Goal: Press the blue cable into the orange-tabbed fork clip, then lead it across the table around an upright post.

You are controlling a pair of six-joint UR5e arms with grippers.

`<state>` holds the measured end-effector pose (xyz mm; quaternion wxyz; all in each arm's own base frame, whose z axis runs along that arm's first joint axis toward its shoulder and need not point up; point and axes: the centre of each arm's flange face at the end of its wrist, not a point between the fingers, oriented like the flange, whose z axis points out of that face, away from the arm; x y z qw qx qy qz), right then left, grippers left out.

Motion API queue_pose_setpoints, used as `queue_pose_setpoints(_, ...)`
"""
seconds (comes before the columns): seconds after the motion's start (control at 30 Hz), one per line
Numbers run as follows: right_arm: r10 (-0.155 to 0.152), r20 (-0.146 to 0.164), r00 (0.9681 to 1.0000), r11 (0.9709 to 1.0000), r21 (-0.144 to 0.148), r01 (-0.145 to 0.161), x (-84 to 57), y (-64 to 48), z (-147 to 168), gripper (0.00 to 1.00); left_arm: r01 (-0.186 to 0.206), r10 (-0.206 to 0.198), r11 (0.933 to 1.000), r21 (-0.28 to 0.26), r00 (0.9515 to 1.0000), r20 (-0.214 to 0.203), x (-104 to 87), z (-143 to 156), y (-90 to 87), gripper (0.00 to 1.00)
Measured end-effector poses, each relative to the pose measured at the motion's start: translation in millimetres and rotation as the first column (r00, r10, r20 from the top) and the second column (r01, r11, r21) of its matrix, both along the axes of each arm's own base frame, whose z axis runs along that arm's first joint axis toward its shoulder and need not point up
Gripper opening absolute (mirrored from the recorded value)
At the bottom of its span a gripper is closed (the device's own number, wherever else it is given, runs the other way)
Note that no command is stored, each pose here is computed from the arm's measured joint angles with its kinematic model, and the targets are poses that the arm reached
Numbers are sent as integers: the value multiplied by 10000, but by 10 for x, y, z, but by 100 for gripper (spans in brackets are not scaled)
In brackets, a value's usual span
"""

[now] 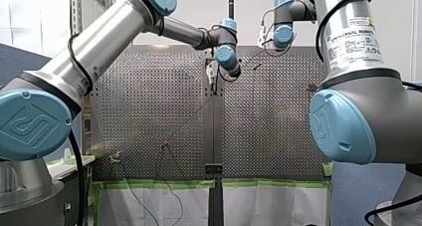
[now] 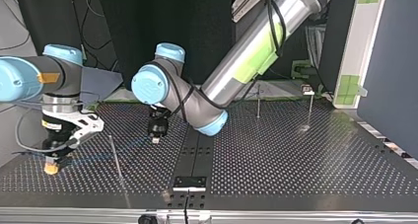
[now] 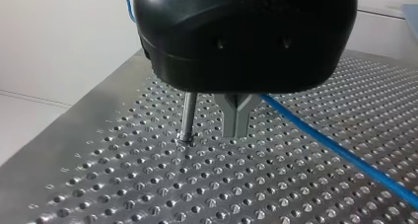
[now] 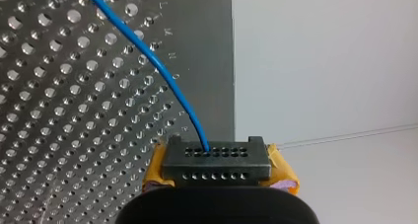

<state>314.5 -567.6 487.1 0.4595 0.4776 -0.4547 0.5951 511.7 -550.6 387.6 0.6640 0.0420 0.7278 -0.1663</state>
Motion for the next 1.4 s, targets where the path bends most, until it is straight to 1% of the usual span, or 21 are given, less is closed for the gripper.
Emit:
queue_pose_setpoints(0.13, -61, 19, 10000, 10000, 35, 61, -37, -18, -9, 0, 88, -85, 9996, -257, 9999, 88, 112, -78, -79, 0)
queue_pose_setpoints(0.23, -108, 8, 9999, 9999, 94, 108, -60, -26, -38, 0, 137, -124, 9983, -573, 9996, 234, 203, -102, -131, 0)
queue_pose_setpoints(0.43, -170, -22, 9999, 9996, 226, 170, -83, -25, -107, 0, 140, -73, 9942, -1068, 9980, 628, 316, 67, -147, 0)
queue_pose_setpoints(0.53, -291, -38, 9996, 9991, 321, 292, -106, -23, -155, 0, 153, -53, 9922, -1233, 9967, 812, 338, 184, -152, 0)
queue_pose_setpoints(0.63, -517, -58, 9986, 9974, 497, 519, -154, -22, -244, 0, 218, -80, 9901, -1387, 9951, 989, 336, 300, -176, 0)
queue_pose_setpoints(0.73, -818, -51, 9966, 9939, 742, 820, -226, -21, -370, 0, 384, -195, 9871, -1554, 9924, 1212, 317, 433, -219, 0)
queue_pose_setpoints(0.77, -922, -49, 9957, 9922, 842, 923, -253, -20, -423, 0, 452, -236, 9856, -1632, 9910, 1319, 311, 495, -234, 0)
queue_pose_setpoints(0.83, -1052, -40, 9944, 9896, 978, 1051, -293, -18, -494, 0, 553, -290, 9829, -1754, 9884, 1493, 308, 588, -255, 0)
queue_pose_setpoints(0.87, -1128, -39, 9936, 9880, 1054, 1126, -318, -19, -536, 0, 618, -317, 9809, -1842, 9863, 1621, 308, 653, -265, 0)
queue_pose_setpoints(0.93, -1214, -42, 9926, 9860, 1144, 1211, -348, -21, -588, 0, 702, -344, 9780, -1964, 9831, 1800, 309, 743, -276, 0)
queue_pose_setpoints(0.97, -1257, -49, 9921, 9848, 1199, 1254, -363, -23, -622, 0, 758, -355, 9757, -2054, 9805, 1934, 312, 805, -283, 0)
queue_pose_setpoints(1.07, -1330, -74, 9911, 9825, 1307, 1328, -385, -38, -706, 0, 866, -344, 9701, -2267, 9738, 2248, 323, 931, -294, 0)
queue_pose_setpoints(1.1, -1341, -83, 9909, 9819, 1335, 1340, -387, -43, -728, 0, 881, -338, 9692, -2301, 9726, 2300, 331, 942, -294, 0)
queue_pose_setpoints(1.17, -1358, -101, 9907, 9809, 1389, 1359, -391, -56, -774, 0, 880, -329, 9690, -2308, 9721, 2322, 357, 913, -285, 0)
queue_pose_setpoints(1.23, -1367, -107, 9906, 9805, 1409, 1368, -392, -70, -805, 0, 861, -327, 9699, -2277, 9730, 2287, 378, 873, -272, 0)
queue_pose_setpoints(1.33, -1388, -76, 9903, 9811, 1353, 1385, -397, -100, -831, 0, 812, -312, 9718, -2215, 9749, 2204, 411, 804, -253, 0)
queue_pose_setpoints(1.4, -1396, -51, 9902, 9818, 1295, 1391, -403, -128, -851, 0, 769, -309, 9738, -2141, 9771, 2106, 445, 728, -251, 0)
